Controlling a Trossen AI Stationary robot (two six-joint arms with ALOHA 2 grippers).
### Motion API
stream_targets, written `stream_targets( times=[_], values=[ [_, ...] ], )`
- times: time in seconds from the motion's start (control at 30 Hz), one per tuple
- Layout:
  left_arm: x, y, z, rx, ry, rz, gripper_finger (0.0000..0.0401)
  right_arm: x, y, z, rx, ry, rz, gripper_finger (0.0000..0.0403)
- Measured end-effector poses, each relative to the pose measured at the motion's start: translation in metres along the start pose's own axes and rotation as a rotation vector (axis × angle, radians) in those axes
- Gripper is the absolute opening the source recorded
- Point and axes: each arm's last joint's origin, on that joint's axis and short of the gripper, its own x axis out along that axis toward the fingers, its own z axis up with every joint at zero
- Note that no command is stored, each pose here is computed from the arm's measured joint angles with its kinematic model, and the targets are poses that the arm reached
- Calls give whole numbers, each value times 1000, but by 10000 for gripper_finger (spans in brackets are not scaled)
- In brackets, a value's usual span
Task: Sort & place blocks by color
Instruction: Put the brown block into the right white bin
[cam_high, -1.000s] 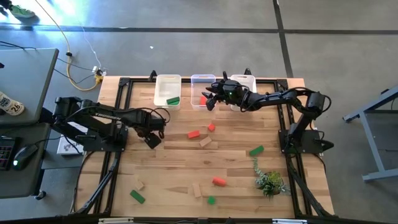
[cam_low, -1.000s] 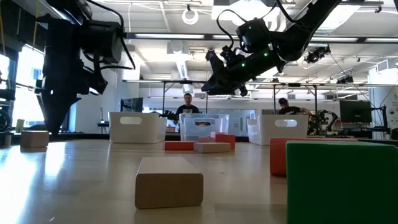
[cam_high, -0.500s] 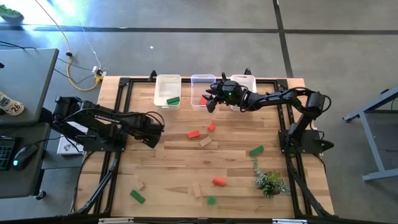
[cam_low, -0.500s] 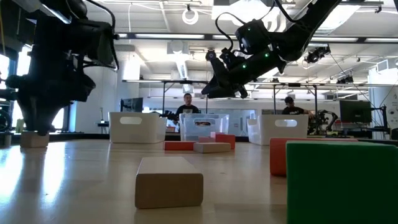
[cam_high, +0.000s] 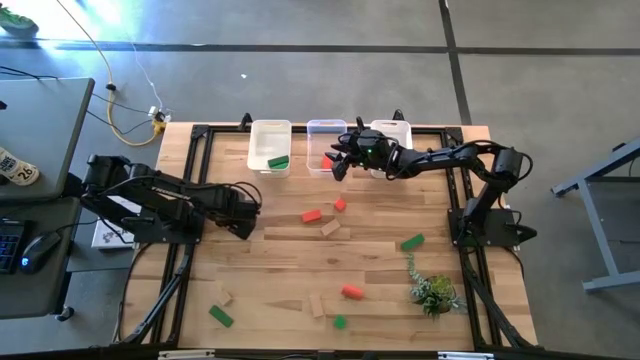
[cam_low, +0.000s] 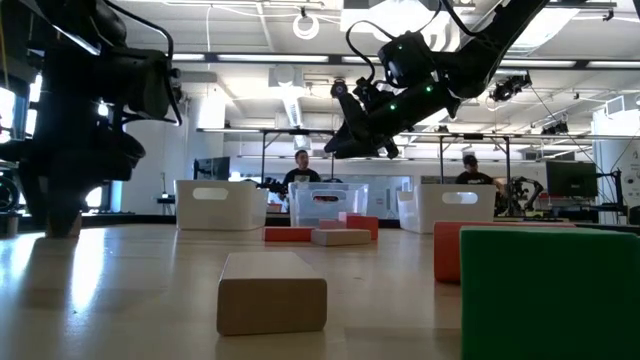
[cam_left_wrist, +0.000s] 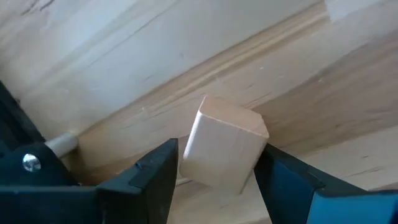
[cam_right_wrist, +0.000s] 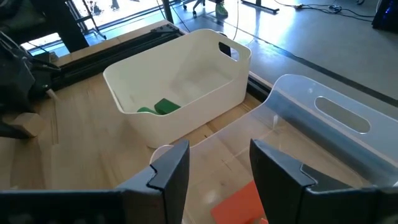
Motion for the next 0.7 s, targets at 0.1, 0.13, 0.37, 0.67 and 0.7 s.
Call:
stream_targets(
  times=[0.1,0.13,0.37,0.67,0.7],
  values=[
    [0,-1,1,48,-15,0,175,0,0,0,0,0,0,156],
    [0,-1,1,65,-19,-4,167,0,0,0,1,0,0,156],
    [0,-2,2,172,-34,-11,110,0,0,0,3,0,4,156],
    [-25,-17,4,249,-182,-170,110,-2,10,0,53,54,335,156],
    [-28,-18,4,263,-197,-199,112,-2,12,0,68,60,381,156]
  ],
)
